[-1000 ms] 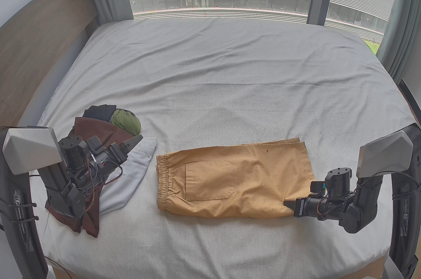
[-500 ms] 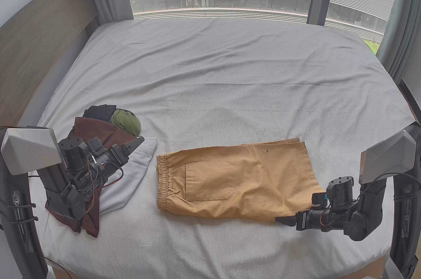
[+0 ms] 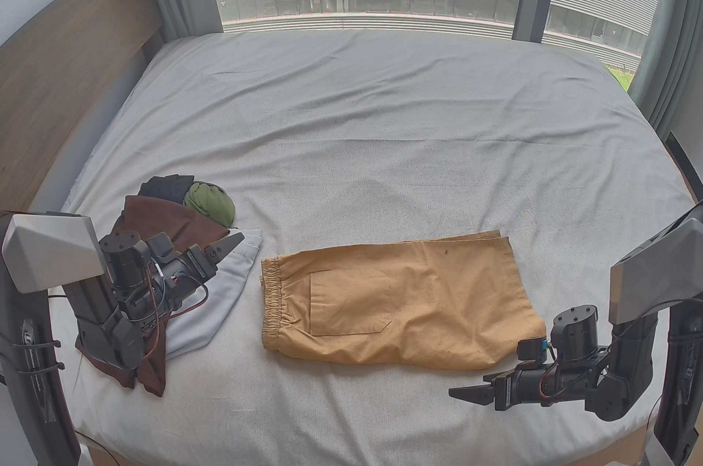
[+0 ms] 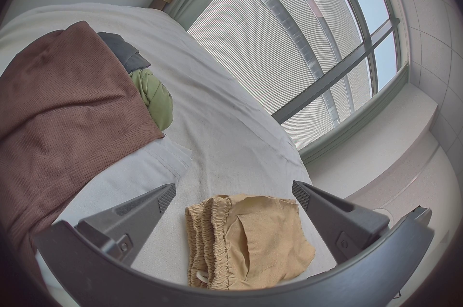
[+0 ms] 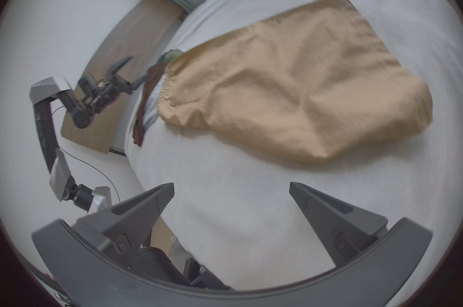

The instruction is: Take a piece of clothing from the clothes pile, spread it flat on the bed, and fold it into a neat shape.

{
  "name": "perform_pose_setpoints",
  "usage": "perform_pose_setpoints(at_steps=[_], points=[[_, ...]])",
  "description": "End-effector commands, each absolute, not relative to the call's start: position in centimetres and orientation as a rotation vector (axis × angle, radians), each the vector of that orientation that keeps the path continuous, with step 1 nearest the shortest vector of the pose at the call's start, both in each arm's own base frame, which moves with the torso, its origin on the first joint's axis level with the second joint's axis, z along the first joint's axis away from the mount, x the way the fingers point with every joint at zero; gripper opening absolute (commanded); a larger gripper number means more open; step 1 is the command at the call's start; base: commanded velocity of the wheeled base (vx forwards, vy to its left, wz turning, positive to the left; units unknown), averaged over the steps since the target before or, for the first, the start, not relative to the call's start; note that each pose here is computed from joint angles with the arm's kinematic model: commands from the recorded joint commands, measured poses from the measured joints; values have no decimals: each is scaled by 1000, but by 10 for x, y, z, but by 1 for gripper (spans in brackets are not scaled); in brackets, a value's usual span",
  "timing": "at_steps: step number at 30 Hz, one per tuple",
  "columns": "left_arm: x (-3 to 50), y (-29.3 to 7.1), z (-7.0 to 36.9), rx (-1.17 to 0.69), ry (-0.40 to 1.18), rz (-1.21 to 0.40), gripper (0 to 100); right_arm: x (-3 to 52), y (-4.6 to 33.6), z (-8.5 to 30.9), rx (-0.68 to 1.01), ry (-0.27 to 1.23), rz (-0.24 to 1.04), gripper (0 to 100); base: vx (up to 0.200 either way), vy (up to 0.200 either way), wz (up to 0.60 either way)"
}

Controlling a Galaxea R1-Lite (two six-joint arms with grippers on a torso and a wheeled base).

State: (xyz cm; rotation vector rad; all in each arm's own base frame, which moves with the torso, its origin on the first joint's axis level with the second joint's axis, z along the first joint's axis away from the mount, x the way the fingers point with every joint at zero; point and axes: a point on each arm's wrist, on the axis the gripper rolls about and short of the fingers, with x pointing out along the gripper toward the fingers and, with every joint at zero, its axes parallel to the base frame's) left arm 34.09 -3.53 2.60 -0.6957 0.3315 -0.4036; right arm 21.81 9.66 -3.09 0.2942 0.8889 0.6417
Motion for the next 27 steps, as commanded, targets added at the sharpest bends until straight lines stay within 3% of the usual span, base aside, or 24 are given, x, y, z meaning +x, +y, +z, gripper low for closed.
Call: perform_pose_setpoints(at_steps=[1, 12, 27], points=[[340, -37, 23, -697, 347, -404, 100, 212, 105, -15, 289, 812, 713, 100, 0, 0, 0], [333, -47, 8, -701, 415, -412, 100, 242, 123, 8, 314, 592, 809, 100, 0, 0, 0], [328, -67, -25, -731, 539, -413, 100, 267, 116, 17, 403, 528, 773, 100, 0, 0, 0]])
